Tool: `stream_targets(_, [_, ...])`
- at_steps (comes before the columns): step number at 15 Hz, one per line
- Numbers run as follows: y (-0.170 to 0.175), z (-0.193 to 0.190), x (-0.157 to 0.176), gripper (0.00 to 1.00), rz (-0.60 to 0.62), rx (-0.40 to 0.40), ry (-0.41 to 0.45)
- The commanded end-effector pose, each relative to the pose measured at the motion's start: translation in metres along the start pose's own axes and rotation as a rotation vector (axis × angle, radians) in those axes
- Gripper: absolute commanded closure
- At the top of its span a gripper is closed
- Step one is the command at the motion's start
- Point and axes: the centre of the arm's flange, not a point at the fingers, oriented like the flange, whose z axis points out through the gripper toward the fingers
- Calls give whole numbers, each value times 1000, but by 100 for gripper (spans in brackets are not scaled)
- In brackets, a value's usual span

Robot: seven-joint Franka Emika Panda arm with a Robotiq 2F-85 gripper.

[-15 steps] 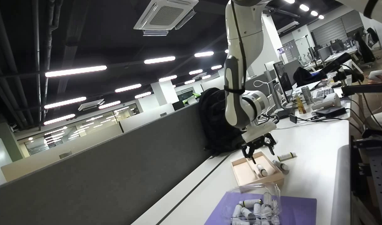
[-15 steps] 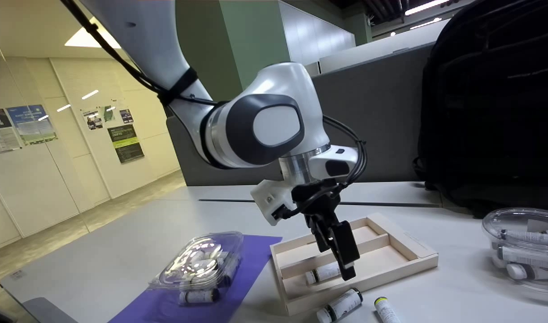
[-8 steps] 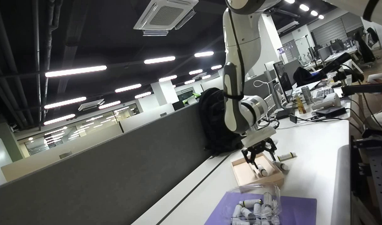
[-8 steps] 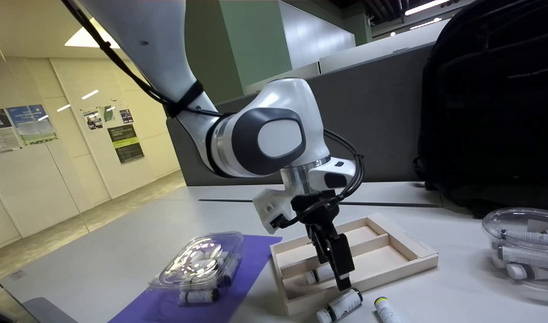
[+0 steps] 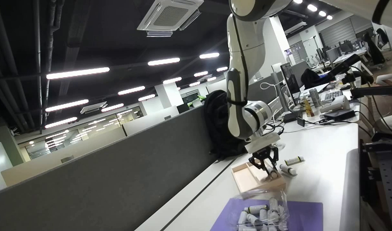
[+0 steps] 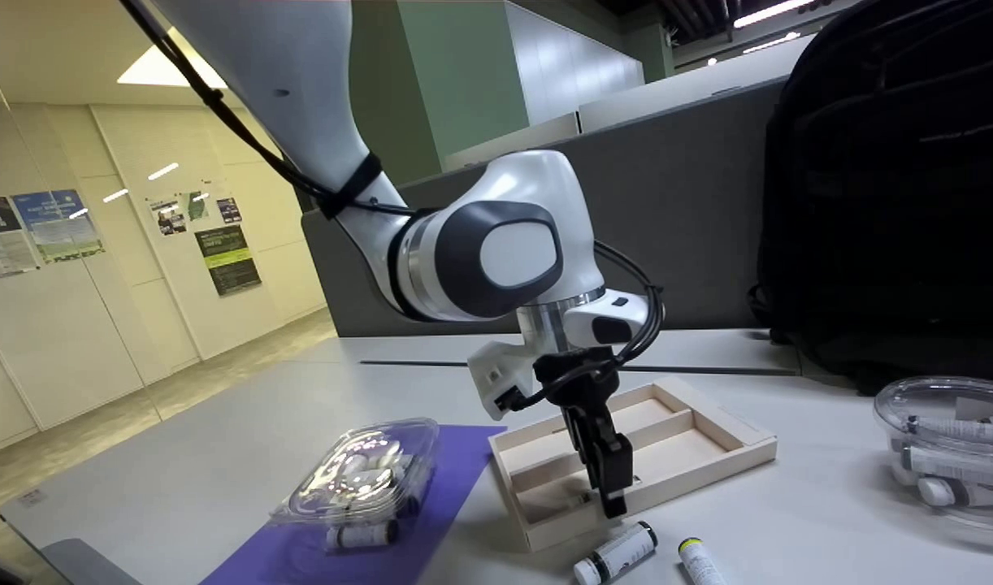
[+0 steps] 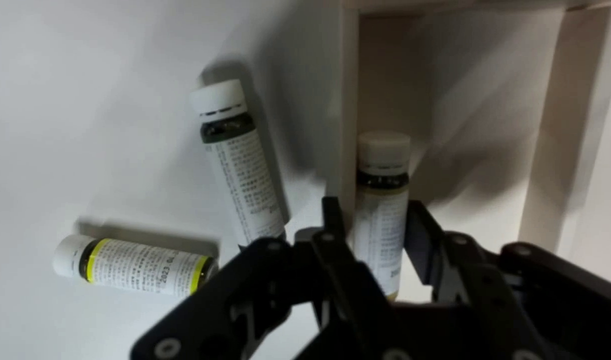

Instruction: Take the bottle out of the tray and put it on the counter

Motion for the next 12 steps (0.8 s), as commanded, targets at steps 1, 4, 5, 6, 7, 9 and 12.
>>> stream_targets(1, [-9,-5,6,94,40,-2,-9])
stream_targets(4, [-9,-7,5,82,24,-6,-14])
stream_targets(5, [-9,-8,5,46,20,-11,-17])
stream_targets(6, [-10,-8,6,45,20,-11,-20])
stream_targets(7, [-9,-8,6,39,20,-12,-26])
stream_targets(9, [-10,-9,7,27,17,-15,-37])
stream_targets(12, [-11,-9,8,7,14,-18,-48])
